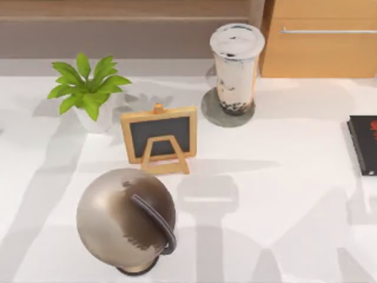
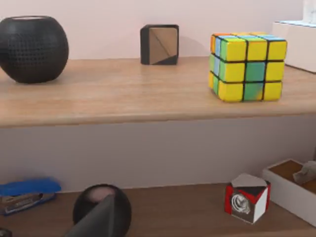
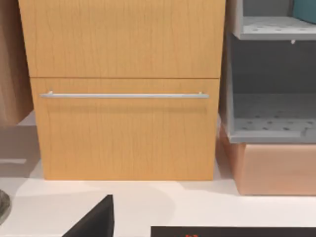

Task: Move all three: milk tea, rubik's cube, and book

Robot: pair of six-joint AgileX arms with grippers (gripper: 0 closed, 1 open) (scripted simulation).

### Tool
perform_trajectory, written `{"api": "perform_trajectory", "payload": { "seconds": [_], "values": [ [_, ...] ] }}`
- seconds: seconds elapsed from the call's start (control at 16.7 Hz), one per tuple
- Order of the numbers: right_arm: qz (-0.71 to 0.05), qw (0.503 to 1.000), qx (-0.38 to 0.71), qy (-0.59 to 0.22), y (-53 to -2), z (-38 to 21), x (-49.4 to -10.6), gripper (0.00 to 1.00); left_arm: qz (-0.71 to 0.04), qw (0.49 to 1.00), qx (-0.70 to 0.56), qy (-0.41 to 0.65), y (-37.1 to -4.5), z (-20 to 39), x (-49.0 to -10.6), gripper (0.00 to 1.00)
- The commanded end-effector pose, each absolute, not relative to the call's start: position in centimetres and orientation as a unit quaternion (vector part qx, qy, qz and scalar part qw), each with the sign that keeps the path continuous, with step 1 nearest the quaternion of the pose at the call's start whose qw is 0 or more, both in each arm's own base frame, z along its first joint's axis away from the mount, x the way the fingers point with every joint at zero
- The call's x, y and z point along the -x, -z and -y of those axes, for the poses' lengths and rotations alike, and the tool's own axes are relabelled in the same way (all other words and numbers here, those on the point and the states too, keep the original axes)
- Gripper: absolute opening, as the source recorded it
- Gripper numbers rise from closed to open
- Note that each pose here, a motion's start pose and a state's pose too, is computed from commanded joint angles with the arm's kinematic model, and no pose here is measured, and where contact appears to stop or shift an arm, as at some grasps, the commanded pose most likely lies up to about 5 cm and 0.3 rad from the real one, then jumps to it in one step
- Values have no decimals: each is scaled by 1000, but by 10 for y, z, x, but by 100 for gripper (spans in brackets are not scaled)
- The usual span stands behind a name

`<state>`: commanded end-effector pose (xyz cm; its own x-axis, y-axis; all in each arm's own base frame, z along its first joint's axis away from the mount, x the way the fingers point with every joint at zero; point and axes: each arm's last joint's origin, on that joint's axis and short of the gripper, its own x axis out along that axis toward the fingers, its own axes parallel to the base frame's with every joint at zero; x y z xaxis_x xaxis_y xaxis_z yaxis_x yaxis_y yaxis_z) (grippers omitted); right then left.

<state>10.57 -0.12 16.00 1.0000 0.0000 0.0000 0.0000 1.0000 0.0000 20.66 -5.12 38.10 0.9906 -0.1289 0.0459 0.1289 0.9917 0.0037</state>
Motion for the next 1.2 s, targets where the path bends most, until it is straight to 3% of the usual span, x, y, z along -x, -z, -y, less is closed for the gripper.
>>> {"api": "perform_trajectory", "payload": {
  "seconds": [0.3,0.72,0.9,1.2],
  "values": [
    [0,1000,0,0,-160,1,-106,100,47,997,1,68,-297,22,-126,100],
    [0,1000,0,0,-160,1,-106,100,12,1000,-1,13,-176,4,-105,100],
    [0,1000,0,0,-160,1,-106,100,0,1000,0,0,-160,1,-106,100],
    [0,1000,0,0,-160,1,-106,100,0,1000,0,0,-160,1,-106,100]
  ]
}}
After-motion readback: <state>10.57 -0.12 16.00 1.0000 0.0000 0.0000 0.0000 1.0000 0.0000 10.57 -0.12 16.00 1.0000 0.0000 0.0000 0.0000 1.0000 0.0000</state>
